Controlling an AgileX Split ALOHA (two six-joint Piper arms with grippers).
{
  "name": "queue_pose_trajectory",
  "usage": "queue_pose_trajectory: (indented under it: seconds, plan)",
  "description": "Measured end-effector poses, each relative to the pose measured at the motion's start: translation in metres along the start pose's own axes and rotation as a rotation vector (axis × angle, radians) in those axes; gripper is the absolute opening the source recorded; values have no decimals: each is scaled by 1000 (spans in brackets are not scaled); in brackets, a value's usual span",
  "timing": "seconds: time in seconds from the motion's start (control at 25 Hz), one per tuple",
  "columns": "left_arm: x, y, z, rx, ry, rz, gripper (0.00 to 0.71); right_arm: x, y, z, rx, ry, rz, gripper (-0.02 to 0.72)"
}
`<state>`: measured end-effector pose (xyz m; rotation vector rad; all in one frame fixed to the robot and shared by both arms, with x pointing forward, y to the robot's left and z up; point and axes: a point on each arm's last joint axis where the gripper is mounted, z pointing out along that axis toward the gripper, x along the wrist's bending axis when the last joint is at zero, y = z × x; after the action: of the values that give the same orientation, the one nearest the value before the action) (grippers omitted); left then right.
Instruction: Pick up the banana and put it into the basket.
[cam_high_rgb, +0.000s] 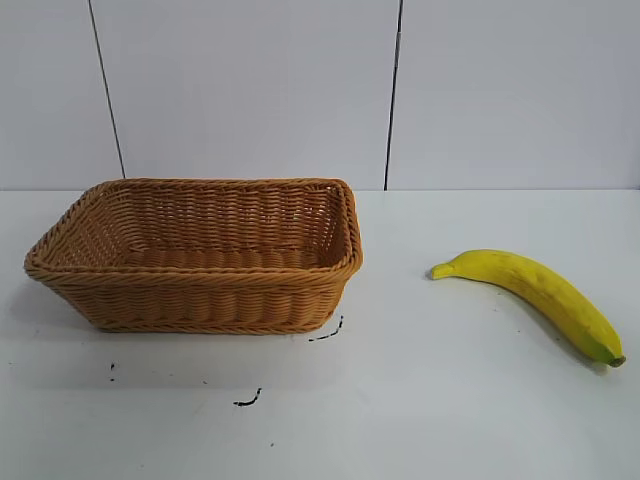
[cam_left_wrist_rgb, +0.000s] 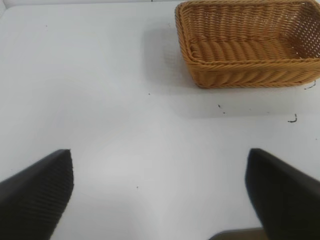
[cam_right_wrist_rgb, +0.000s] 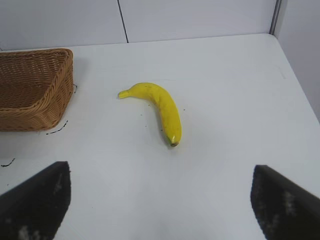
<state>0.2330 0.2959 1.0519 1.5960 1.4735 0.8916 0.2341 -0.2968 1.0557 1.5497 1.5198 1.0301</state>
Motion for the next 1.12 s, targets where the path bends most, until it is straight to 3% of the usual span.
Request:
queue_pose_trajectory:
  seconds: [0.6, 0.84, 1.12]
  plan:
    - [0, 0, 0, 0, 0, 0, 693, 0, 2, 2, 19, -1, 0, 666]
    - [0, 0, 0, 0, 0, 0, 693, 1, 31, 24, 214, -12, 3, 666]
    - [0, 0, 0, 0, 0, 0, 693, 1, 77, 86, 513, -32, 4, 666]
